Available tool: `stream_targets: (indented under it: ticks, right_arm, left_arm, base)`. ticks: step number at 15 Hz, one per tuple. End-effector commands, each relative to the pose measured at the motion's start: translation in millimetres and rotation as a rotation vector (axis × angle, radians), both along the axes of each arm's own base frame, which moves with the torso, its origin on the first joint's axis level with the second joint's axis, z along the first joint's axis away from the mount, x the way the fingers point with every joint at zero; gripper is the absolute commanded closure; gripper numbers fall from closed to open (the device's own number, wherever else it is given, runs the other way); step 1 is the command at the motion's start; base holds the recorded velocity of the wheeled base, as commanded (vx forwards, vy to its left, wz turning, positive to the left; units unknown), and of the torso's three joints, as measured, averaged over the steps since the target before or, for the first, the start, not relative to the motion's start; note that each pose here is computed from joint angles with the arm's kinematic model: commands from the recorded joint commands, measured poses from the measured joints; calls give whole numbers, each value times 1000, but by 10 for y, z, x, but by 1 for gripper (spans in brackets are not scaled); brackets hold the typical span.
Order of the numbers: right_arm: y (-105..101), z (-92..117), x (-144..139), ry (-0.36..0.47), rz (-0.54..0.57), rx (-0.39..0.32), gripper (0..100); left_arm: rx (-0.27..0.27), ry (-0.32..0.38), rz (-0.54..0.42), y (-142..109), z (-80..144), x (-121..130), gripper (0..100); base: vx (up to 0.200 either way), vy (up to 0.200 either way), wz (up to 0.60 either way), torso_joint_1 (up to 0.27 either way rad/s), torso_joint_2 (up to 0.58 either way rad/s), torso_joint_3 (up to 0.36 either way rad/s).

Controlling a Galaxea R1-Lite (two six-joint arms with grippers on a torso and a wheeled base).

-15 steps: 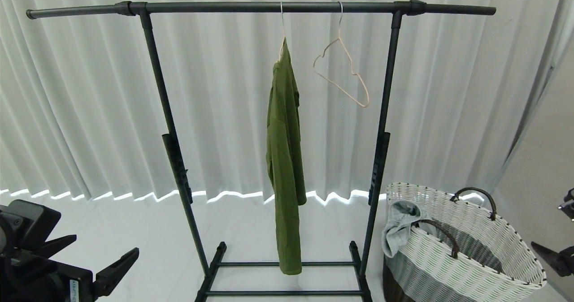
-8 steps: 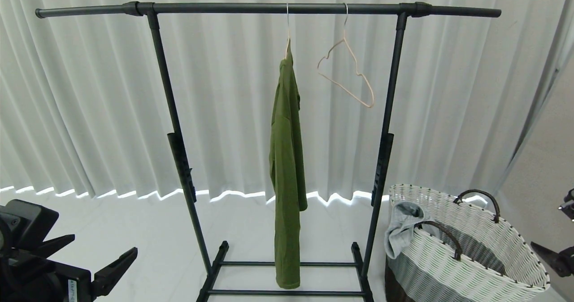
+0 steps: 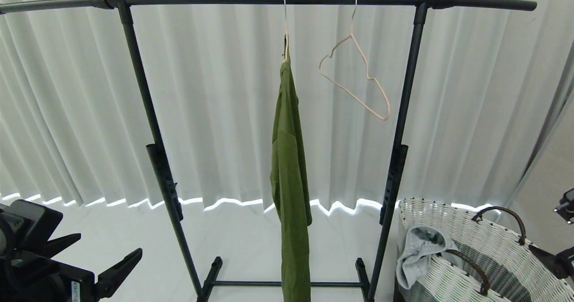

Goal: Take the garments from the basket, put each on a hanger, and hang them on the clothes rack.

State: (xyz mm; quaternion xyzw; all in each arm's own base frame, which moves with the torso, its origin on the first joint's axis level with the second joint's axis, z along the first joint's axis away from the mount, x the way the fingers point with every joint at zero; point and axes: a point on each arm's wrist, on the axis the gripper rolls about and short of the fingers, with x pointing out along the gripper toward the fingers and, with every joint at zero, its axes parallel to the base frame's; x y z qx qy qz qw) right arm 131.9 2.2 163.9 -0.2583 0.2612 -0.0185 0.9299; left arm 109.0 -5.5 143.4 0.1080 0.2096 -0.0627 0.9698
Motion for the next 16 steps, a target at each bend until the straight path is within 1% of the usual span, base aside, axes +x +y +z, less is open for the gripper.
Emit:
stream_targets:
  ticks: [1,3,4,5,7,8,10,11,14,16]
  right_arm:
    - [3,-44,8,21,3,0,0]
    - [6,-106,15,52,7,0,0]
    - [12,-154,62,85,16,11,0]
    - [23,-196,115,115,42,34,0]
    - [73,-287,237,150,138,96,0]
    - [93,-376,295,179,190,129,0]
    - [130,-539,382,221,217,139,0]
    - [162,-680,433,240,233,141,0]
    - [188,-987,549,273,236,143,0]
    - [199,-1136,626,286,204,178,0]
  left_arm:
    - [0,0,-2,-2,2,4,0]
    - [0,2,-2,-2,0,6,0]
    - [0,5,-2,-2,-11,-1,0]
    - [2,5,-3,-2,-13,-5,0]
    - [1,2,-11,-10,-8,-6,0]
    - [1,2,-18,-18,-8,-7,0]
    - [0,5,-42,-45,-16,-12,0]
    - [2,3,-58,-61,-17,-20,0]
    - [2,14,-69,-67,-71,-71,0]
    - [17,9,-73,-63,-84,-98,0]
  base:
    - [200,0,0,7,2,2]
    - [200,0,0,5,2,2]
    - [200,0,0,2,2,7]
    - [200,0,0,2,7,7]
    - [0,0,0,0,0,0]
    - [0,0,0,0,0,0]
    - [0,0,0,0,0,0]
    - [0,0,0,0,0,0]
    - [0,0,0,0,0,0]
    - [0,0,0,0,0,0]
